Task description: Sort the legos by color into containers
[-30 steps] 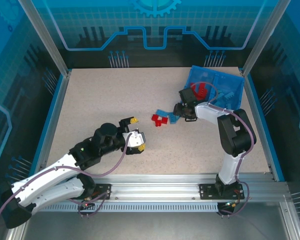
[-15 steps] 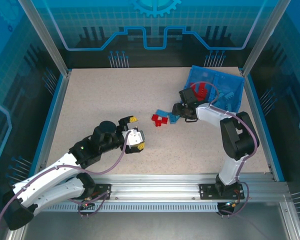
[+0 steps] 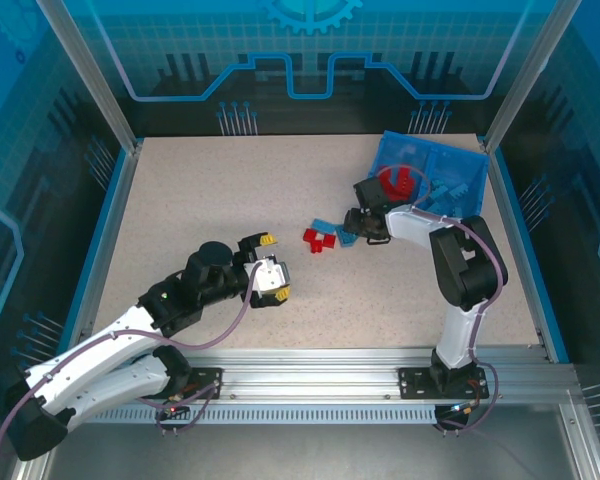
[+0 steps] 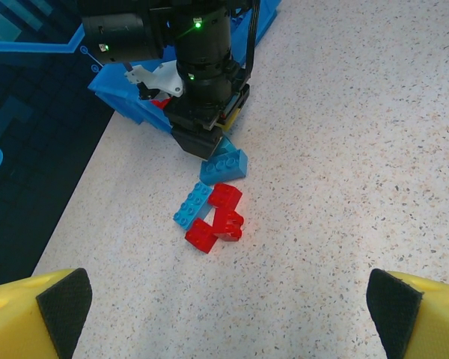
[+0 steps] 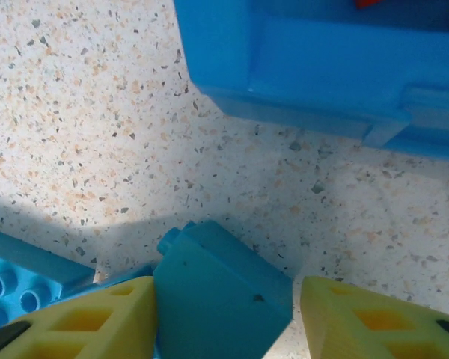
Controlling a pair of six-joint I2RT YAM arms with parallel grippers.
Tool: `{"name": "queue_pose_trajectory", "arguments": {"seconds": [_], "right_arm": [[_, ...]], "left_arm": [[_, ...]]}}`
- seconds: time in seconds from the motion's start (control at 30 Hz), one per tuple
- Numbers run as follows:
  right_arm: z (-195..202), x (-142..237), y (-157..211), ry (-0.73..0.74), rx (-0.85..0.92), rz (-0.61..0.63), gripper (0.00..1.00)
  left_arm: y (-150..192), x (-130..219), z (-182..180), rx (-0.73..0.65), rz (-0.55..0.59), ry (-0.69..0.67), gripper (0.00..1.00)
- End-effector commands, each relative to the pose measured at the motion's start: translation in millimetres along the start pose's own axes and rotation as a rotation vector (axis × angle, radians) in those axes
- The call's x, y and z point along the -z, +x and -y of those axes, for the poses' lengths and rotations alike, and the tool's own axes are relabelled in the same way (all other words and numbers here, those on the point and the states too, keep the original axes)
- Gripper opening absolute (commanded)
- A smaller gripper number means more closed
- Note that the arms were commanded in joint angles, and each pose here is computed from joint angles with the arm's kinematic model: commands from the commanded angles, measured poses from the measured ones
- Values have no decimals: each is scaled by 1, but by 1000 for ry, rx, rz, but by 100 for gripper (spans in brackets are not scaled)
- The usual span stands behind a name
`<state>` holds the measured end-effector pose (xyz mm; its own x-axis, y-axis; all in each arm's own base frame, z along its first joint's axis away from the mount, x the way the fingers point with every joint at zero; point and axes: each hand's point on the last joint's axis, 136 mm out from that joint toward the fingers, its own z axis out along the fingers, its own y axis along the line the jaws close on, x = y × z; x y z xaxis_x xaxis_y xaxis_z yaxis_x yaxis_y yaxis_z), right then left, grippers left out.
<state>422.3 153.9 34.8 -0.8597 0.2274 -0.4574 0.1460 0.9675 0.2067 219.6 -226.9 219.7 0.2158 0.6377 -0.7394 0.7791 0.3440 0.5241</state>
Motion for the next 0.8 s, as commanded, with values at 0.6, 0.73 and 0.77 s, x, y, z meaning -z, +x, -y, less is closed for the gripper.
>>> {"name": "queue_pose_trajectory", "arguments": {"seconds": [0.6,0.73,0.77], "right_arm": [[12,47,14,-8,4,72,34],[11,81,-4,-22,7,155,34],[12,90,-9,-22,5,178,34]], "left_arm": [[-9,-1,3,19,48,29,99],[-9,-1,2,22,50,27,99],[-10,-1,2,23,51,26,99]]}}
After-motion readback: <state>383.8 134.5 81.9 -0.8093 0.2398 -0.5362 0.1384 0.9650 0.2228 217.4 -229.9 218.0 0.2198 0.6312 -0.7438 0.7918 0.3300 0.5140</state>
